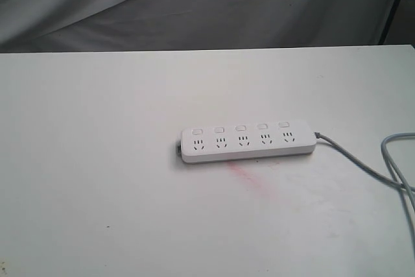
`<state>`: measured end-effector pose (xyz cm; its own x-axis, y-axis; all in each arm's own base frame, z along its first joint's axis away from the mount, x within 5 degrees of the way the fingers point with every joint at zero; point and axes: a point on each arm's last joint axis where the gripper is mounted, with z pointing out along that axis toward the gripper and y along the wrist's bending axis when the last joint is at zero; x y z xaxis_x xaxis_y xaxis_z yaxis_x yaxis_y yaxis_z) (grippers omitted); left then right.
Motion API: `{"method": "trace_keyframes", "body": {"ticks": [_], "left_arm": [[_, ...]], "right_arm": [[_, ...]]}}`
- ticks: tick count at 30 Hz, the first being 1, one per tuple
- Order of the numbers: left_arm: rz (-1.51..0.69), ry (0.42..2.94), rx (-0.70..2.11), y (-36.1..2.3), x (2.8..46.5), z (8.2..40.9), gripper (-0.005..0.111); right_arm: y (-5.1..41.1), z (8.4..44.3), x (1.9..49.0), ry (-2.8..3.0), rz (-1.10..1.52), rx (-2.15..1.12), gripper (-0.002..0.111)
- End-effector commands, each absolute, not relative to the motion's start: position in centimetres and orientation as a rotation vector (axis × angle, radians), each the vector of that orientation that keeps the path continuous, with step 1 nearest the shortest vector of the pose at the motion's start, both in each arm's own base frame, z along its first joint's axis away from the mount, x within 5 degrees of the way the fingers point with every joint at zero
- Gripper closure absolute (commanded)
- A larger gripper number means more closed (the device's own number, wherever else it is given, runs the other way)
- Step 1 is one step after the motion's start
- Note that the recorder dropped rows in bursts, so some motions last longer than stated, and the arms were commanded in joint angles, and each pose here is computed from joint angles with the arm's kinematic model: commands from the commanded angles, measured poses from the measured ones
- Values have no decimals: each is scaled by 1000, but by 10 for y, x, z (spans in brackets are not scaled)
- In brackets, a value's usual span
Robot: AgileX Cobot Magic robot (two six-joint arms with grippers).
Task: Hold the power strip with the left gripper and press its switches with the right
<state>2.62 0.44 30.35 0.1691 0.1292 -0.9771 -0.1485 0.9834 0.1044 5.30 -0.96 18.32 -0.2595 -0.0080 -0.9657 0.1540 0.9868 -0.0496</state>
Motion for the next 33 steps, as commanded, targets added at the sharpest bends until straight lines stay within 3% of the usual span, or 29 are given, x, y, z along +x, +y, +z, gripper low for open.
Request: {"method": "trace_keyframes", "body": {"ticks": [1, 17, 33], "left_arm": [[201, 1407, -31, 6, 29, 295, 107], [184, 1558, -73, 9, 51, 230, 107], [141, 1685, -131, 10, 55, 195, 107]], "right_arm": [[-9, 182, 53, 1824, -146, 109, 108], [-9, 182, 53, 1824, -146, 109, 108], [-9, 182, 53, 1824, -146, 109, 108]]}}
